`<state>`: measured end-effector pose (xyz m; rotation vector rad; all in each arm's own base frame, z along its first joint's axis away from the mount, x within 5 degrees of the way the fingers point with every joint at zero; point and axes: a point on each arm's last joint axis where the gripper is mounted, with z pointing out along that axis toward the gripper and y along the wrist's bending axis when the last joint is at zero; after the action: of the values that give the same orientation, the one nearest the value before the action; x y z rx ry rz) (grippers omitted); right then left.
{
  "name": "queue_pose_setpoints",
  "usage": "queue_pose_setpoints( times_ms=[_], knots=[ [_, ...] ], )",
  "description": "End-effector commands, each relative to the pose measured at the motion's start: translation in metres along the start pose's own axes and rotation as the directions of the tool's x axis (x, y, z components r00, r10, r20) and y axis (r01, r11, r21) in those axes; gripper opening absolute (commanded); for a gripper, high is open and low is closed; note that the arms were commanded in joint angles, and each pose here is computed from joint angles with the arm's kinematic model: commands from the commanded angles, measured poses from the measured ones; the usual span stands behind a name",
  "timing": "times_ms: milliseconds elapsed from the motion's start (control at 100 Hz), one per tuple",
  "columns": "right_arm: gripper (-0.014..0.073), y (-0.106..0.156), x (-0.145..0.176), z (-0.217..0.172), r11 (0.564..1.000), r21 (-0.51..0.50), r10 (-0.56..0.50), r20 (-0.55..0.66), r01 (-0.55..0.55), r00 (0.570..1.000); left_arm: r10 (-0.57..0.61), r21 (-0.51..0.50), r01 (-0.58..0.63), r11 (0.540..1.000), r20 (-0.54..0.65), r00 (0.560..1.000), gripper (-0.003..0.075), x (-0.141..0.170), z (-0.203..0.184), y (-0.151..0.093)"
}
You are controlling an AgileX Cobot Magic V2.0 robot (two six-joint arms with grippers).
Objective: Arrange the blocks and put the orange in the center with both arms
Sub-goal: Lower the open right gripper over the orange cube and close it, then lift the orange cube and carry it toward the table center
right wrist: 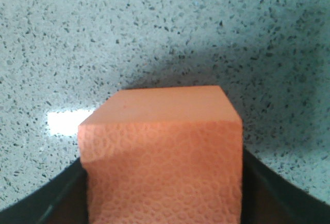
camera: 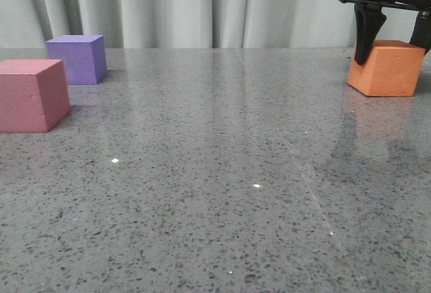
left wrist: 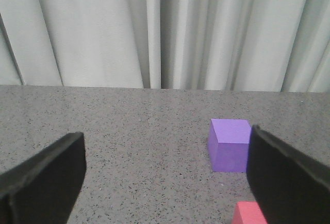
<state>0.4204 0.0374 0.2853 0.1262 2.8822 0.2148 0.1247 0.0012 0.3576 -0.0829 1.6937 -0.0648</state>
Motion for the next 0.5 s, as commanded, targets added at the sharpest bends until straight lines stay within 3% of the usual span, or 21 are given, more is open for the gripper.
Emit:
queue_pose_setpoints(
  times_ms=[0,280,490],
  knots=[
    [0.0181,0.003,-0.001,-0.031,1.0,-0.017,-0.017,0.079,0.018,0.997,-0.012,0.007,0.011,1.0,0.115,0.993,0.0598,-0.019,-0.002,-0.001],
    [0.0181,0.006,0.001,-0.037,0.999,-0.034,-0.015,0.055,0.017,0.998,-0.012,0.007,0.011,1.0,0.115,0.993,0.0598,-0.019,-0.002,-0.001],
    [0.0181,0.032,-0.002,-0.065,0.997,-0.077,0.004,0.115,0.005,0.993,-0.012,0.007,0.011,1.0,0.115,0.993,0.0598,-0.019,-0.002,-0.001]
  ],
)
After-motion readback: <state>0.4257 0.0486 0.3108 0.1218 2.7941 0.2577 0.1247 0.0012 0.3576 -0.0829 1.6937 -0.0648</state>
